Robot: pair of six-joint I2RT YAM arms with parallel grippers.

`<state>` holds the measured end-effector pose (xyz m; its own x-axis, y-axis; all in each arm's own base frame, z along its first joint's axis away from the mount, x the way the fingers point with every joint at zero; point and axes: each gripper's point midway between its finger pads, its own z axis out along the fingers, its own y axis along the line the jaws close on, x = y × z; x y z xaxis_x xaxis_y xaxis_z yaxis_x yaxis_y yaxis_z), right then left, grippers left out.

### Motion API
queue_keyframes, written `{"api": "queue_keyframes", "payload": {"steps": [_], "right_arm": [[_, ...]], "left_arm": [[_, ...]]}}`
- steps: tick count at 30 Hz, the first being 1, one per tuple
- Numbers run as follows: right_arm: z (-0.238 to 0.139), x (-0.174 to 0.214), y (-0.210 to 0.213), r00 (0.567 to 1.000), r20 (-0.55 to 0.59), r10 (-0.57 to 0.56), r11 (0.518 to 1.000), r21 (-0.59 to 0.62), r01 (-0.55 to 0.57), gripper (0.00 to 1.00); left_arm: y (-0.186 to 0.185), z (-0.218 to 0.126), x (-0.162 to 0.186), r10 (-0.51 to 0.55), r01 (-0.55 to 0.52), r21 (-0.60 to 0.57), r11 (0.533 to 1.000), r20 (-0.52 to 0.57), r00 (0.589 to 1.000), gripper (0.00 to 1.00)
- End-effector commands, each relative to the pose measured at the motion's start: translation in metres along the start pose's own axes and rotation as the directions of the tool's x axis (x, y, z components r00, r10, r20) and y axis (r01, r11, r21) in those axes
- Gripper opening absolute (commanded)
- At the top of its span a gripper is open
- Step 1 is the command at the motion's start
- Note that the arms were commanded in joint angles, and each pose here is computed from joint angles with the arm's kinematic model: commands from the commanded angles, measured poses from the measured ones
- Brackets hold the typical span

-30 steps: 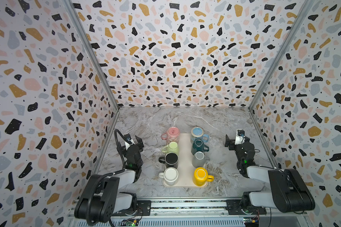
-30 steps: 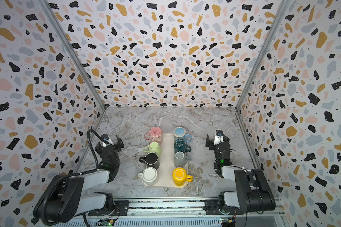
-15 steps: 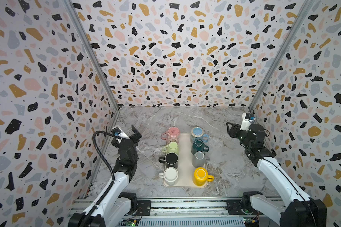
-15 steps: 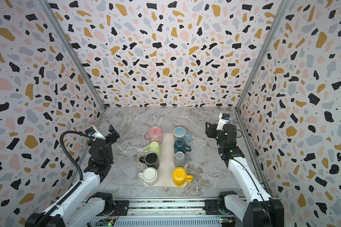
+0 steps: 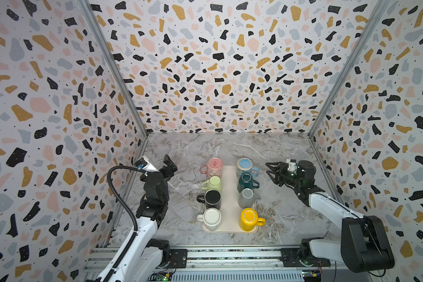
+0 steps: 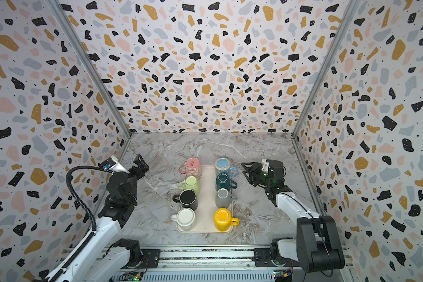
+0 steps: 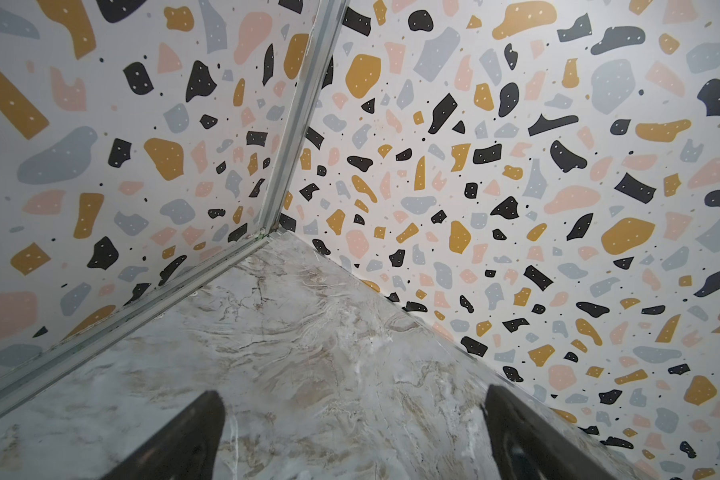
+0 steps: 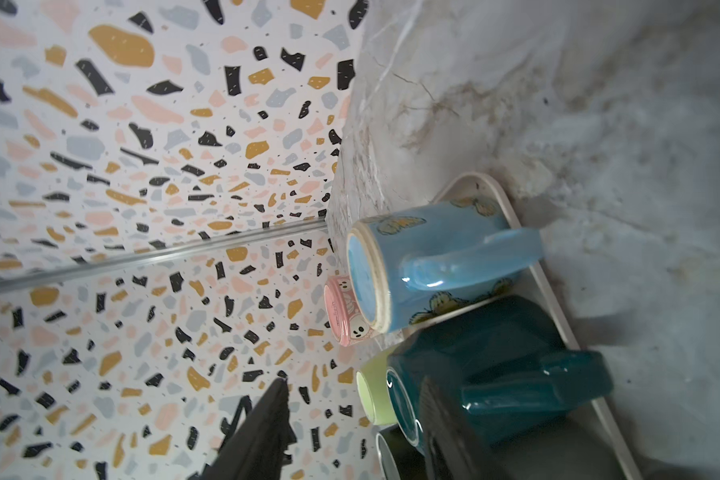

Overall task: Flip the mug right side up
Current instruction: 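Reach the right gripper toward the upside-down light blue mug on the tray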

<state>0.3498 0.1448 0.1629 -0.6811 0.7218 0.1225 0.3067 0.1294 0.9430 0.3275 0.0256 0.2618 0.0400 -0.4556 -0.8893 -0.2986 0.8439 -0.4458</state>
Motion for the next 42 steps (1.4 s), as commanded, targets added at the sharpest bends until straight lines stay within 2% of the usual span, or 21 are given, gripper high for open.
{"api": "queue_keyframes", "payload": {"steps": [1, 9, 19, 28, 42], "right_arm": [[-0.001, 0.003, 0.023, 0.987, -0.021, 0.160, 0.982, -0.101, -0.161, 0.53], [0.011, 0.000, -0.002, 0.927, -0.021, 0.376, 0.920, -0.112, -0.375, 0.52], [0.031, 0.001, -0.013, 0.855, -0.020, 0.519, 0.848, -0.117, -0.517, 0.51], [0.045, -0.007, -0.024, 0.811, 0.015, 0.585, 0.805, -0.132, -0.578, 0.51], [0.071, -0.015, -0.018, 0.789, -0.041, 0.613, 0.773, -0.172, -0.610, 0.52]], "left_arm": [[-0.004, 0.000, -0.008, -0.045, 0.045, 0.022, 0.999, 0.028, 0.999, 0.98], [-0.004, 0.004, -0.007, -0.037, 0.037, 0.002, 0.999, 0.020, 0.999, 0.99], [-0.006, 0.008, -0.005, -0.041, 0.041, 0.001, 0.999, 0.008, 0.999, 1.00], [-0.005, 0.009, -0.013, -0.022, 0.022, -0.016, 1.000, 0.030, 0.999, 1.00], [-0.003, 0.009, -0.022, 0.018, -0.015, -0.049, 0.999, 0.047, 0.999, 1.00]]}}
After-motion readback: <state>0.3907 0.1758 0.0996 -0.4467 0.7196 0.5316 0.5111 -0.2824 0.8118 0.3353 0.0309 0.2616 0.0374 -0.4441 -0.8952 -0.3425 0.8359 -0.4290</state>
